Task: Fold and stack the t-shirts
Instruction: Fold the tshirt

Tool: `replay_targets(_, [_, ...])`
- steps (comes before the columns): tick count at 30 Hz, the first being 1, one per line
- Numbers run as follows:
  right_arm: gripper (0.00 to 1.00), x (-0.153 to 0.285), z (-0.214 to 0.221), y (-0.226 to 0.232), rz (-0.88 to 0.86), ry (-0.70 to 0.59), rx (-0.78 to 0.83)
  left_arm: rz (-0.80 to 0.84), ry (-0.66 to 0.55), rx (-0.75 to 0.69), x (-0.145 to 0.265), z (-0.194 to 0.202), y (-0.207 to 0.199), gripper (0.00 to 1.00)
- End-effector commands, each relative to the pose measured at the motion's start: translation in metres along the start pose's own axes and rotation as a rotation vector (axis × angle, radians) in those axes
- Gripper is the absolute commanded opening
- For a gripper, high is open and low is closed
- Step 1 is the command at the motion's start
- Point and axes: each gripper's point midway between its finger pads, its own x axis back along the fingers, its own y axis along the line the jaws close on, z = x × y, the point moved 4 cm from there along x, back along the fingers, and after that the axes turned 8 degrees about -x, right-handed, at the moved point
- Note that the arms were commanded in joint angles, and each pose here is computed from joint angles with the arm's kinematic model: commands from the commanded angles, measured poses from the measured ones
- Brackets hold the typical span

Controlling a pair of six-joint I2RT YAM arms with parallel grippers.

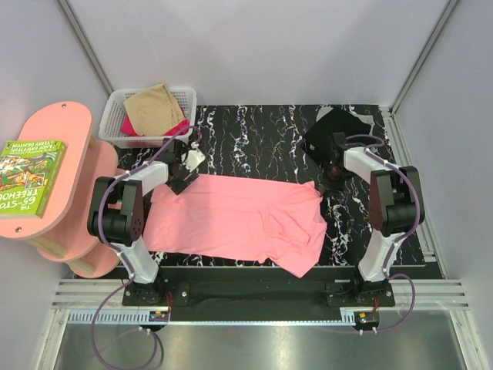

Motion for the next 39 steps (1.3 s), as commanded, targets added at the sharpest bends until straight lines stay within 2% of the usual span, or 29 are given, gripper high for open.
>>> replay_targets(1, [0.28, 0.047, -0.026, -0.005, 0.035, -0.184, 0.009, 0.069, 0.053, -0.009, -0.002, 0.025, -0.016, 0.78])
replay_targets(3, [0.30, 0.069, -0.036, 0.006, -0.013, -0.242, 0.004, 0.069, 0.050, -0.005, -0.002, 0.025, -0.016, 0.78])
replay_targets(6, [0.31, 0.079, -0.044, 0.028, -0.100, -0.241, 0.019, 0.069, 0.043, 0.005, 0.000, 0.022, -0.014, 0.77])
replay_targets(10, [0.33, 0.068, -0.039, 0.056, -0.184, -0.160, 0.060, 0.073, 0.022, 0.019, 0.005, 0.018, -0.012, 0.77])
replay_targets(18, [0.34, 0.024, -0.022, 0.074, -0.144, -0.063, 0.174, 0.071, 0.020, 0.016, 0.009, 0.018, -0.012, 0.77])
replay_targets(22, [0.39, 0.022, -0.016, 0.080, -0.112, -0.089, 0.248, 0.071, 0.018, 0.016, 0.009, 0.017, -0.011, 0.77])
replay_targets(23, [0.43, 0.024, -0.014, 0.082, -0.097, -0.110, 0.271, 0.072, 0.019, 0.016, 0.009, 0.017, -0.012, 0.77])
replay_targets(28, [0.48, 0.031, -0.017, 0.086, -0.015, -0.213, 0.355, 0.072, 0.017, 0.019, 0.009, 0.017, -0.011, 0.77])
replay_targets(33, [0.47, 0.027, -0.015, 0.086, 0.039, -0.240, 0.408, 0.072, 0.021, 0.016, 0.009, 0.018, -0.012, 0.77])
replay_targets(39, [0.39, 0.017, -0.018, 0.075, 0.127, -0.262, 0.414, 0.074, 0.021, 0.017, 0.009, 0.018, -0.013, 0.77])
